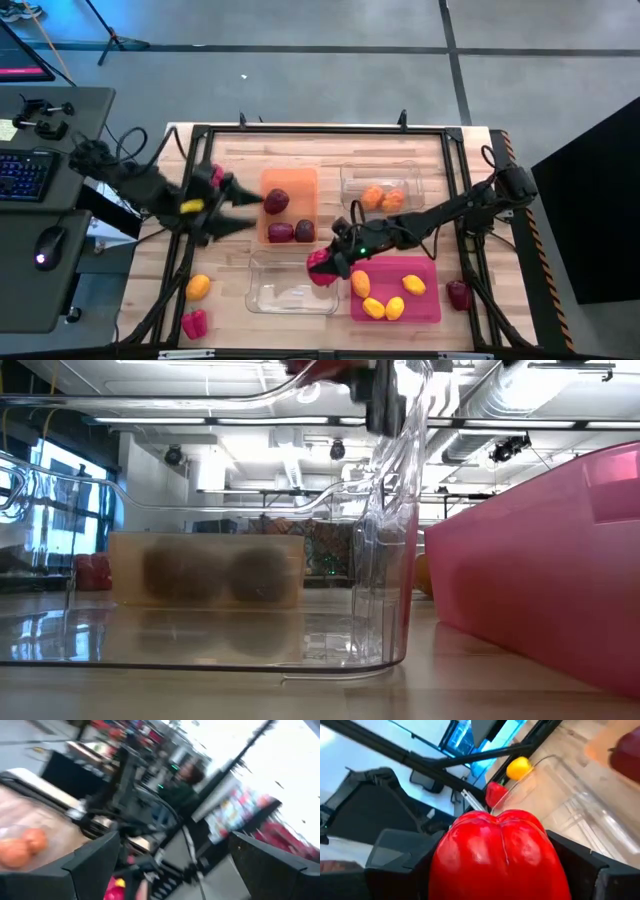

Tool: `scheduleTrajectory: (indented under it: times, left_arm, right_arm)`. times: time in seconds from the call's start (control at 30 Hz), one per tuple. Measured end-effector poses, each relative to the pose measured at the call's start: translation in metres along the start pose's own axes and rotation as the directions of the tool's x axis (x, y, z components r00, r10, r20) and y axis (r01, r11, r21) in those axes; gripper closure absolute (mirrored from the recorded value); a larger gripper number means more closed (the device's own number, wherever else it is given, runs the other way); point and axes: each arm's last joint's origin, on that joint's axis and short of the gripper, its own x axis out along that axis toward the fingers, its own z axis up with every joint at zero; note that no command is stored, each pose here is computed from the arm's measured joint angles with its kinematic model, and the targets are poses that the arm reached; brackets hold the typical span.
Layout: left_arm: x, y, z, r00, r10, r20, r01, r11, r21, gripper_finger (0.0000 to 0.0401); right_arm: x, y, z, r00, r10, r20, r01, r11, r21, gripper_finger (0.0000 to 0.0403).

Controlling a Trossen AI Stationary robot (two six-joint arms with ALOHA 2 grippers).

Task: Sort produce into baskets
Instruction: Put the top right bell pepper into the bottom transparent bin

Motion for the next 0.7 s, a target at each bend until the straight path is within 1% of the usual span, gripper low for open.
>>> scheduleTrajectory:
  times: [0.1,0.23,0.37,0.43,0.53,0.6,0.67,0.7]
  left_arm:
    - [-0.001,-0.014,-0.013,0.999,-0.036,-0.030,0.037,0.999,0.037,0.0041]
    - [0.003,-0.027,-0.027,1.000,-0.022,-0.016,0.023,0.999,0.035,0.0041]
    - [0.007,-0.039,-0.033,0.998,-0.052,0.027,0.051,0.998,0.025,0.0041]
    - [0.010,-0.044,-0.035,0.997,-0.055,0.060,0.053,0.998,0.030,0.0041]
    - [0.015,-0.050,-0.037,0.992,-0.041,0.122,0.037,0.999,0.041,0.0041]
    - [0.019,-0.053,-0.039,0.987,-0.032,0.157,0.026,0.999,0.041,0.0041]
    - [0.022,-0.054,-0.041,0.985,-0.022,0.173,0.016,0.999,0.039,0.0041]
    - [0.024,-0.055,-0.042,0.983,-0.020,0.180,0.015,0.999,0.033,0.0041]
  right_arm:
    - [0.009,0.017,0.001,0.999,-0.015,-0.031,0.013,0.999,-0.048,0.0123]
    - [0.019,0.030,0.002,0.989,-0.118,-0.089,0.105,0.985,-0.136,0.0115]
    - [0.023,0.039,0.010,0.983,-0.160,-0.089,0.139,0.970,-0.198,0.0101]
    - [0.023,0.042,0.013,0.984,-0.169,-0.063,0.149,0.958,-0.246,0.0094]
    - [0.023,0.041,0.014,0.980,-0.198,-0.017,0.182,0.930,-0.320,0.0088]
    - [0.022,0.040,0.014,0.977,-0.214,-0.004,0.196,0.901,-0.387,0.0087]
    - [0.022,0.038,0.016,0.972,-0.233,0.009,0.210,0.861,-0.464,0.0087]
    - [0.022,0.037,0.016,0.970,-0.245,0.009,0.220,0.854,-0.472,0.0086]
